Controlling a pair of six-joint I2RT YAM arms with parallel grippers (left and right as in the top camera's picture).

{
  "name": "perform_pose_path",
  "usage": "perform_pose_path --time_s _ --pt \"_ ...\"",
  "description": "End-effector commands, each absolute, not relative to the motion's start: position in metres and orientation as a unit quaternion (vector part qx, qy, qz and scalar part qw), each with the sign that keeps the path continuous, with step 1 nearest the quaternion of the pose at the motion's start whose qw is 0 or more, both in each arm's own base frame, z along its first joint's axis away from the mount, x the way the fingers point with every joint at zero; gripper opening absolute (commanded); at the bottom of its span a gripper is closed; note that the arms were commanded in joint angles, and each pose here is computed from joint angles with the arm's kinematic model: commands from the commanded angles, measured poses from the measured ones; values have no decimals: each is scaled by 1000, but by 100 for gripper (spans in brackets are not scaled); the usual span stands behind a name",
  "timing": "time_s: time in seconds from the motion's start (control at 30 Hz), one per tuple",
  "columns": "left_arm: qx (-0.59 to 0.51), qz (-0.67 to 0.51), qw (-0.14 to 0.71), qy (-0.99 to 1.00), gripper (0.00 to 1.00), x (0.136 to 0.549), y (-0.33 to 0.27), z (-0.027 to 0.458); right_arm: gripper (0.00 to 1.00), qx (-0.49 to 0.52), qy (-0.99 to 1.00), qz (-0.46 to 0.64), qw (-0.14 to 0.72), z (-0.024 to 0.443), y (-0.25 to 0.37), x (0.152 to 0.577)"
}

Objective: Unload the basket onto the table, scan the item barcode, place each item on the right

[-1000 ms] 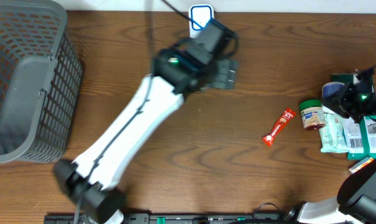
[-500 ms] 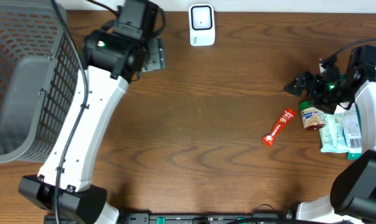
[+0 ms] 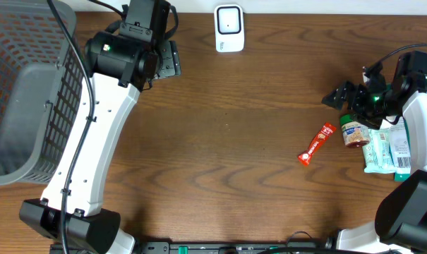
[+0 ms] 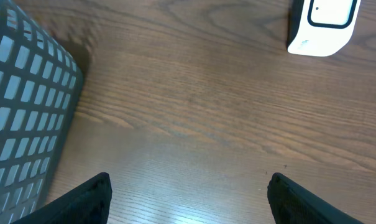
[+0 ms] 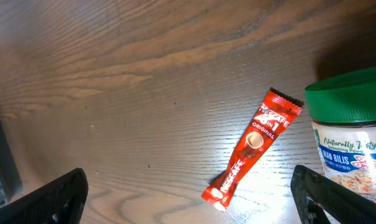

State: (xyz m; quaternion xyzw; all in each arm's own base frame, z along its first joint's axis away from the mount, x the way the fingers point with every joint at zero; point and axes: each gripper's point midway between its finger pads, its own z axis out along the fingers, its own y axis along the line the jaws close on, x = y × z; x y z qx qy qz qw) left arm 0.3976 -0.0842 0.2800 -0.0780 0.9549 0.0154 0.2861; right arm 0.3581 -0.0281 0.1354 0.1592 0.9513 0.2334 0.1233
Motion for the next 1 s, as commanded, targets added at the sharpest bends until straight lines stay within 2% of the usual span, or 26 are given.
perform_pose_path --time_s 0.0,0.7,0.87,0.97 --pt "-75 23 289 954 80 397 -80 283 99 161 951 235 119 134 -26 358" --pt "-75 23 289 954 80 397 -80 283 99 161 952 232 116 132 -26 358" --pt "-75 23 289 954 80 397 -80 283 99 153 954 206 154 156 -31 355" --pt "-76 23 290 954 80 397 -80 283 99 141 949 192 206 188 -32 352"
